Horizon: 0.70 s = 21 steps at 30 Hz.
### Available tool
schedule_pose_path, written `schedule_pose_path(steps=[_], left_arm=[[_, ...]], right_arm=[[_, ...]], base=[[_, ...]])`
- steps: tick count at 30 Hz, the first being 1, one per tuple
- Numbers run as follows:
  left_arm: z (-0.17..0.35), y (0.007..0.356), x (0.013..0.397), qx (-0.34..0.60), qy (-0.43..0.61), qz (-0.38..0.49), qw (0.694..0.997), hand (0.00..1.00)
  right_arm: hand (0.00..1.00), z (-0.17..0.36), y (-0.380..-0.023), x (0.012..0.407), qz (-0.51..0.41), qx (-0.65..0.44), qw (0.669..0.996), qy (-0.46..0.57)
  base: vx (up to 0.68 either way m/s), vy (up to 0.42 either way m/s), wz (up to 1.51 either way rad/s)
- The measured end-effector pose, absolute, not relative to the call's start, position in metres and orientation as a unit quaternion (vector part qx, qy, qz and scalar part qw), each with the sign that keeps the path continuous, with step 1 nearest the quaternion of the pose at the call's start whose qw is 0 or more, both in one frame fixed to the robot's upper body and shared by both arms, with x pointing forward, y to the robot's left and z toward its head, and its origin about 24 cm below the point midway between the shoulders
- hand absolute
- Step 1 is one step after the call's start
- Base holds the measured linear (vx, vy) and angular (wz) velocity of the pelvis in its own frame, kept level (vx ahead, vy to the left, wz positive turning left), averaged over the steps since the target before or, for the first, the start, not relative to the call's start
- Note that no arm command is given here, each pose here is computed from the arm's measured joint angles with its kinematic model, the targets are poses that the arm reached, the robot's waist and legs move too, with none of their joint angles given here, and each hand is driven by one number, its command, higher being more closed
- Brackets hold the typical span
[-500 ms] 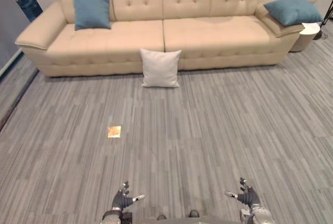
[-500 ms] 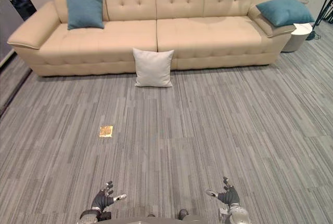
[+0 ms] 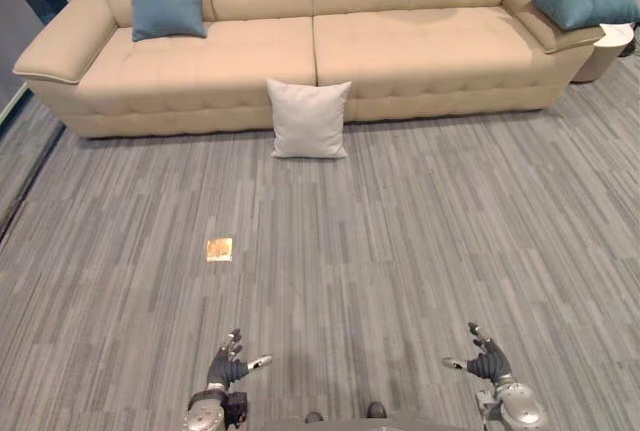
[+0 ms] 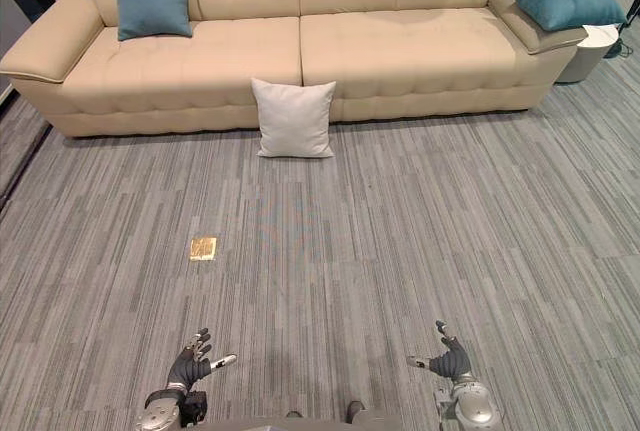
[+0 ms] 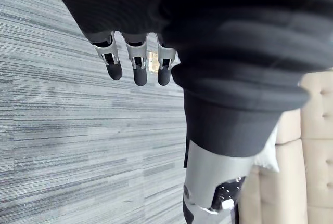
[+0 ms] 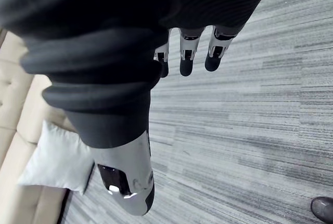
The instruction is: Pick up cushions and gather them together orderly.
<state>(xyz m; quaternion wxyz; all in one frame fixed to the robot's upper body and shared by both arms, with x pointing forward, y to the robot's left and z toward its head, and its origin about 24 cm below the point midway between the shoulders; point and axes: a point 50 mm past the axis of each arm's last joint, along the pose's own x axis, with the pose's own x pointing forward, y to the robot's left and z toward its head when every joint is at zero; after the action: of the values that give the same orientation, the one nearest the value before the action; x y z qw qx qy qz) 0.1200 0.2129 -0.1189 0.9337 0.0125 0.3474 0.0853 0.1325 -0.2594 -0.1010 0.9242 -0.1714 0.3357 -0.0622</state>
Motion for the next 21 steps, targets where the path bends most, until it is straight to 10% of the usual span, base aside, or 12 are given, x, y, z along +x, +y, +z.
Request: schedule_pose_path(steps=[21], left_arm=[[-0.093, 0.218, 0.165, 0.017, 0.269, 0.100, 0.958, 0.00]], right_arm=[[0.00, -0.096, -0.244, 0.156, -0.062, -0.135, 0.939, 0.310]], base=[[0.23, 0.020, 0.24]])
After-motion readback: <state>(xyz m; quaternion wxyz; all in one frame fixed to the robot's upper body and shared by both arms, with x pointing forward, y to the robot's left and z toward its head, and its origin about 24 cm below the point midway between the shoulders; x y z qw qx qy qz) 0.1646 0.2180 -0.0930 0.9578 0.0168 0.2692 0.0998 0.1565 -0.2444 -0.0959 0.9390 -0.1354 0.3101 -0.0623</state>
